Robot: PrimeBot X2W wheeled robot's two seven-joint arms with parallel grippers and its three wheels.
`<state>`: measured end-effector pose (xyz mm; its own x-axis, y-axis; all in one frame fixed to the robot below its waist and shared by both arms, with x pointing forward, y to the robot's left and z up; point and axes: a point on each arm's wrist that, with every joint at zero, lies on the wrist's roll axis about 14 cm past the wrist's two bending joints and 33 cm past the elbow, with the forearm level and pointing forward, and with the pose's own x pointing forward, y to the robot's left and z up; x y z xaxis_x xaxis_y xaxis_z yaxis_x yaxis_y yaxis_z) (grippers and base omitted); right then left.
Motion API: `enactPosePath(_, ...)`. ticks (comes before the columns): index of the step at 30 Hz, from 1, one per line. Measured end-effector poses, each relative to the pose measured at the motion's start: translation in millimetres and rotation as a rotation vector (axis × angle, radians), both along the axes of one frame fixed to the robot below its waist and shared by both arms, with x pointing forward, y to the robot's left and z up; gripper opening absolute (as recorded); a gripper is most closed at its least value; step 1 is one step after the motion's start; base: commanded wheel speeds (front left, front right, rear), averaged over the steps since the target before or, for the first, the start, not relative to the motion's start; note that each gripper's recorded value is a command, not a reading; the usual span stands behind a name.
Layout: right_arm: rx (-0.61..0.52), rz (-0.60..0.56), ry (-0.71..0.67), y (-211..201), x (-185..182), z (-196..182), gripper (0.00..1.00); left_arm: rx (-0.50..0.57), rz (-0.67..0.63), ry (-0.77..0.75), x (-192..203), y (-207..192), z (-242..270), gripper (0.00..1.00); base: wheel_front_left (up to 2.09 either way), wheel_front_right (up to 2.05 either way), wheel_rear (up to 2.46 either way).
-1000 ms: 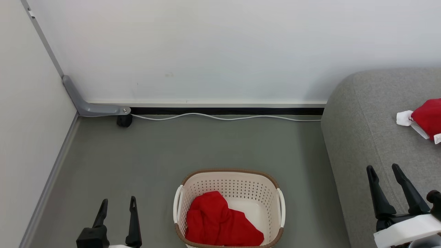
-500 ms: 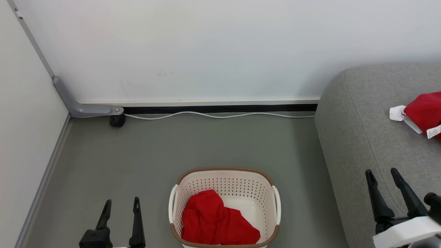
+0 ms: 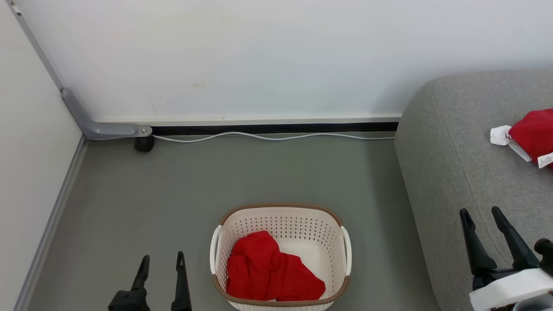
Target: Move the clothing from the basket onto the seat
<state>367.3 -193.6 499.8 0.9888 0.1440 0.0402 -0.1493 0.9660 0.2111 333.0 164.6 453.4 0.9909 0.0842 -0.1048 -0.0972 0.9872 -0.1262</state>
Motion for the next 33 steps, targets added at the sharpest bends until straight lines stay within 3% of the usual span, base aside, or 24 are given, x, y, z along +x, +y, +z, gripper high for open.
enactPosePath(9,-0.004,0.012,0.017,-7,17,-4,1.0,-0.024,-0.055,0.122,2,-31,-34,1.0,0.0,0.0,0.0)
enactPosePath(21,-0.019,0.049,0.042,-24,70,-14,1.0,-0.062,-0.166,0.254,51,-92,-76,1.0,0.0,0.0,0.0)
enactPosePath(33,-0.029,0.068,0.066,-38,123,-42,1.0,-0.017,-0.309,0.346,107,-142,-133,1.0,0.0,0.0,0.0)
